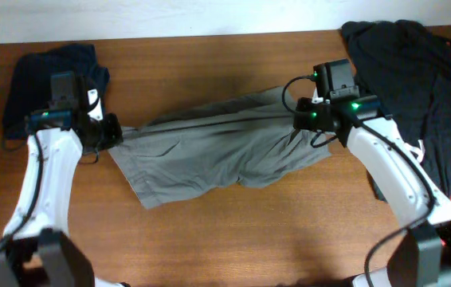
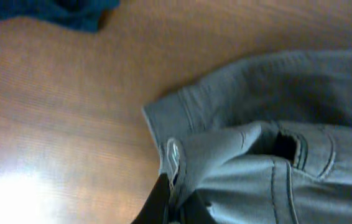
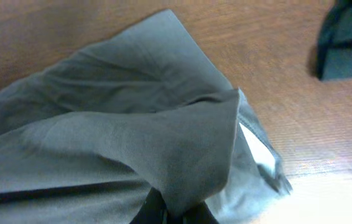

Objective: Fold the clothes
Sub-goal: 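Lift the hems with both grippers and fold them toward the waistband, then lower the hems onto the waistband edge and release both grippers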

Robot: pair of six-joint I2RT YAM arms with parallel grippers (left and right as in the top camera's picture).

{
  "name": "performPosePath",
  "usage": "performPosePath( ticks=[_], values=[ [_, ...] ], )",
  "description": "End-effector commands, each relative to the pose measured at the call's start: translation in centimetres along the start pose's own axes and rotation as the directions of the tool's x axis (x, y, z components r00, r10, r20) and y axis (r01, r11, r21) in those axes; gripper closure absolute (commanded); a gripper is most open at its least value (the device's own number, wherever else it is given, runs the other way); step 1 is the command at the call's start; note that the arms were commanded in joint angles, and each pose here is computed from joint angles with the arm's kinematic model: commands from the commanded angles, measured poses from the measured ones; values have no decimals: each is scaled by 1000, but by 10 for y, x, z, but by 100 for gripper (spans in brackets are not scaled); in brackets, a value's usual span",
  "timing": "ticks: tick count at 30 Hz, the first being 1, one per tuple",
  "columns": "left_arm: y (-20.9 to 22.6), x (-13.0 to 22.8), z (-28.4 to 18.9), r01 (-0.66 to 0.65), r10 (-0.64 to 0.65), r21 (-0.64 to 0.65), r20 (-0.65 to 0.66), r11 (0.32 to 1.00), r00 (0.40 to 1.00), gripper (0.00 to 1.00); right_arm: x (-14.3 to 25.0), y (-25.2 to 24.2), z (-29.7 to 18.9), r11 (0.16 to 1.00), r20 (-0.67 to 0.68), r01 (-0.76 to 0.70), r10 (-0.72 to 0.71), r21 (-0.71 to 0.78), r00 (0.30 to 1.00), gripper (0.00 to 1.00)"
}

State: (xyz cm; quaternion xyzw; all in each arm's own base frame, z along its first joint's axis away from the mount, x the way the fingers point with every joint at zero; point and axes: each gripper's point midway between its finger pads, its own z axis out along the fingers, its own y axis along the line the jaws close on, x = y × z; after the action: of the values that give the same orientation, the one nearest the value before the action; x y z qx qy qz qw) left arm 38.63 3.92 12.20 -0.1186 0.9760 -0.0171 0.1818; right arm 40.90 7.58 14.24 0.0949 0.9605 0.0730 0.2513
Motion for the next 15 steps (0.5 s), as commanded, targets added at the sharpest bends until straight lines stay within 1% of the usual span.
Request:
performPosePath(
  ticks=[1,6,12,13,14,15],
  values=[
    [31,-14,19,30,-27,-139,23,990,999,100,-18,-21,11,995,55,-12,7,96,998,96],
    [30,-30,39,34,-26,-133,65,990,998,100,-23,-19,38,996,62,-12,6,93,998,96],
    [30,-44,41,41,-24,-135,122,990,992,99,-19,-21,72,995,41,-9,5,97,999,96],
    [31,-46,40,43,-24,-144,131,989,991,95,-19,-19,77,996,40,2,-5,90,999,96],
    [33,-48,40,45,-23,-154,141,987,990,87,-20,-18,81,997,41,17,-20,81,999,94],
    [35,-51,39,48,-23,-164,151,985,988,76,-21,-17,85,997,47,24,-28,79,999,78]
  ],
)
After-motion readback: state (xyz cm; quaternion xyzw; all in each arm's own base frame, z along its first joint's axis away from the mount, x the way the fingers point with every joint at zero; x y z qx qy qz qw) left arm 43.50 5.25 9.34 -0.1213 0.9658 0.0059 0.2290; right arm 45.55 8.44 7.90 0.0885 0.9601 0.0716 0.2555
